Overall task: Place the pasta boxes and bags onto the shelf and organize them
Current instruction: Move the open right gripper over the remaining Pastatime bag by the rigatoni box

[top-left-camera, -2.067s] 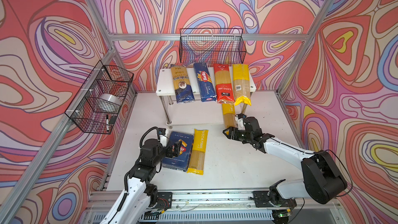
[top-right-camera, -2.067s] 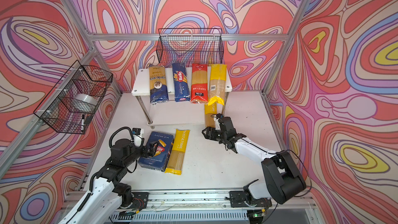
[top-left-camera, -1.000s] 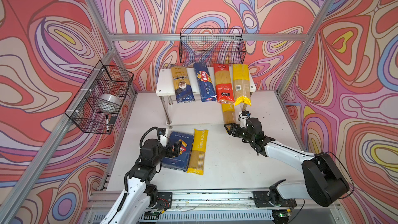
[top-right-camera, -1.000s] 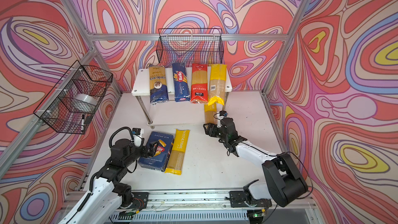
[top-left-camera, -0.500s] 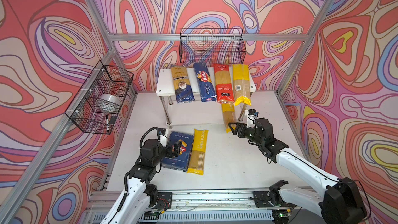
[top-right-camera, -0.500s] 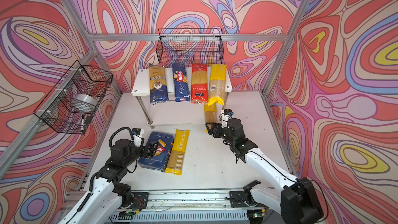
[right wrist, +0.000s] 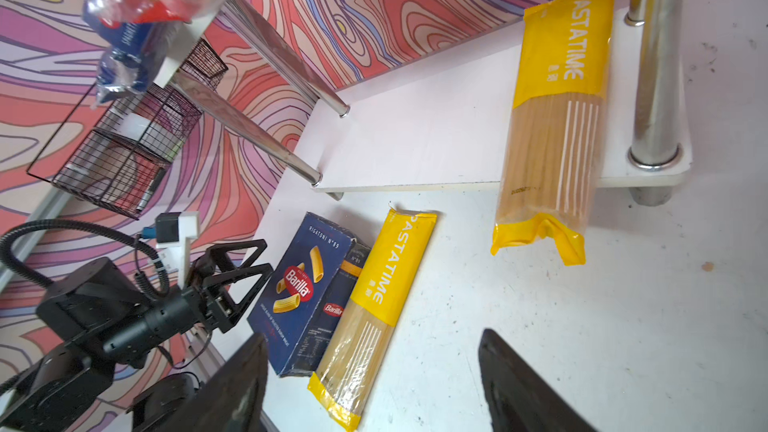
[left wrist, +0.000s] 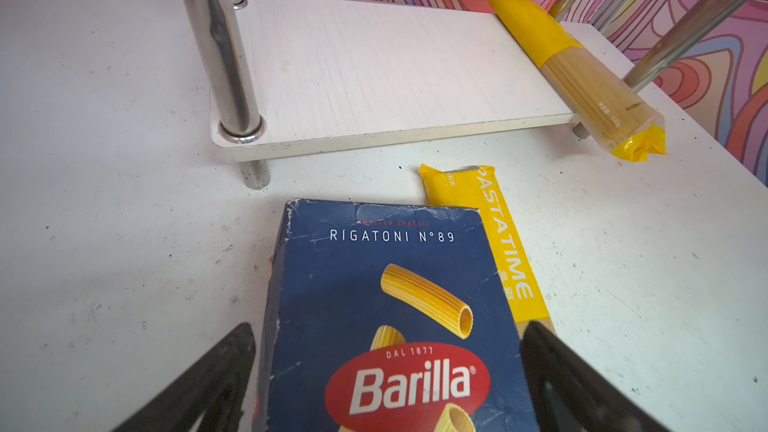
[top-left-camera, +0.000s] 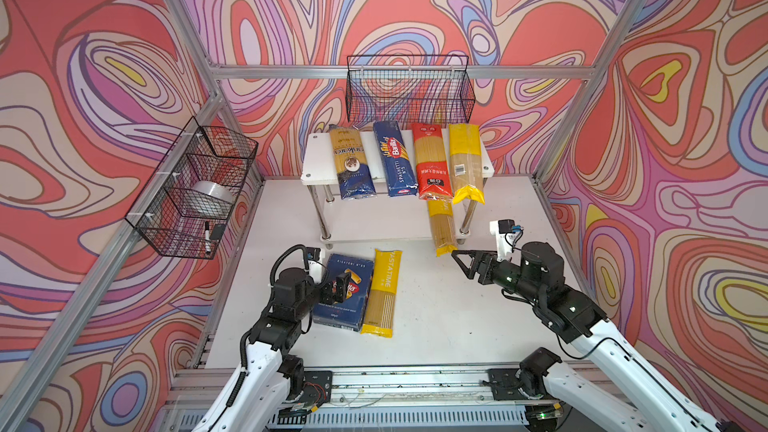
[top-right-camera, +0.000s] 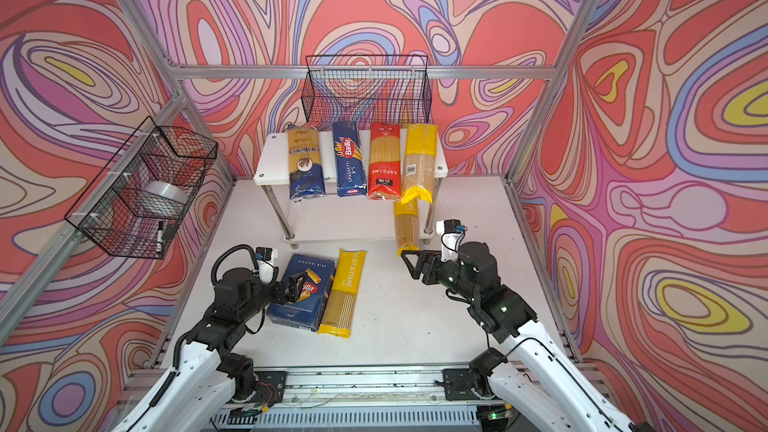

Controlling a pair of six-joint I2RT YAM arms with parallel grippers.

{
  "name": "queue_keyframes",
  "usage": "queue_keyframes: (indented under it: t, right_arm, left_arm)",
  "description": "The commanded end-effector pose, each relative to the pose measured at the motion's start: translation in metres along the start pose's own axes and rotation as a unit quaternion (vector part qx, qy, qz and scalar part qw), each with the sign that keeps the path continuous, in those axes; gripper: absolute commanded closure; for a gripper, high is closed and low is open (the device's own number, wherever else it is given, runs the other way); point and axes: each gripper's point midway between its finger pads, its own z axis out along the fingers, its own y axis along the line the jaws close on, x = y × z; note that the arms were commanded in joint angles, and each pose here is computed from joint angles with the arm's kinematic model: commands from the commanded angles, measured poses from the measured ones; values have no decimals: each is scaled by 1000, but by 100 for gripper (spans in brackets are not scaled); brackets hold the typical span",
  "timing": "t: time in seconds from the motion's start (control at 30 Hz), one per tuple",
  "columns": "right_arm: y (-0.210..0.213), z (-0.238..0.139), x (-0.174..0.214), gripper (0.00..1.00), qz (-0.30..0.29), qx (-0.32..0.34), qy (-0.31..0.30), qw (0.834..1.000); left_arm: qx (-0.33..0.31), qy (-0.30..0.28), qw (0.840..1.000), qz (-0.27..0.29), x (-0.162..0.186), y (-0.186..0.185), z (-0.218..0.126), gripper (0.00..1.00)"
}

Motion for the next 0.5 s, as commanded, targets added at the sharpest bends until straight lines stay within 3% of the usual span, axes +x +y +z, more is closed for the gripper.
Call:
queue_keyframes:
  t: [0.0, 0.17, 0.47]
  right_arm:
    - [-16, 5, 31, 17, 30, 29, 52, 998]
    - [-12, 37, 65, 17, 28, 30, 92, 995]
    - [60, 108, 115, 11, -138, 101, 173, 970]
  left_arm:
    - [0, -10, 1000, 6, -9, -2, -3, 0]
    - [1, -10, 1000, 5, -8, -2, -4, 0]
    - [0, -11, 1000, 5, -8, -2, -5, 0]
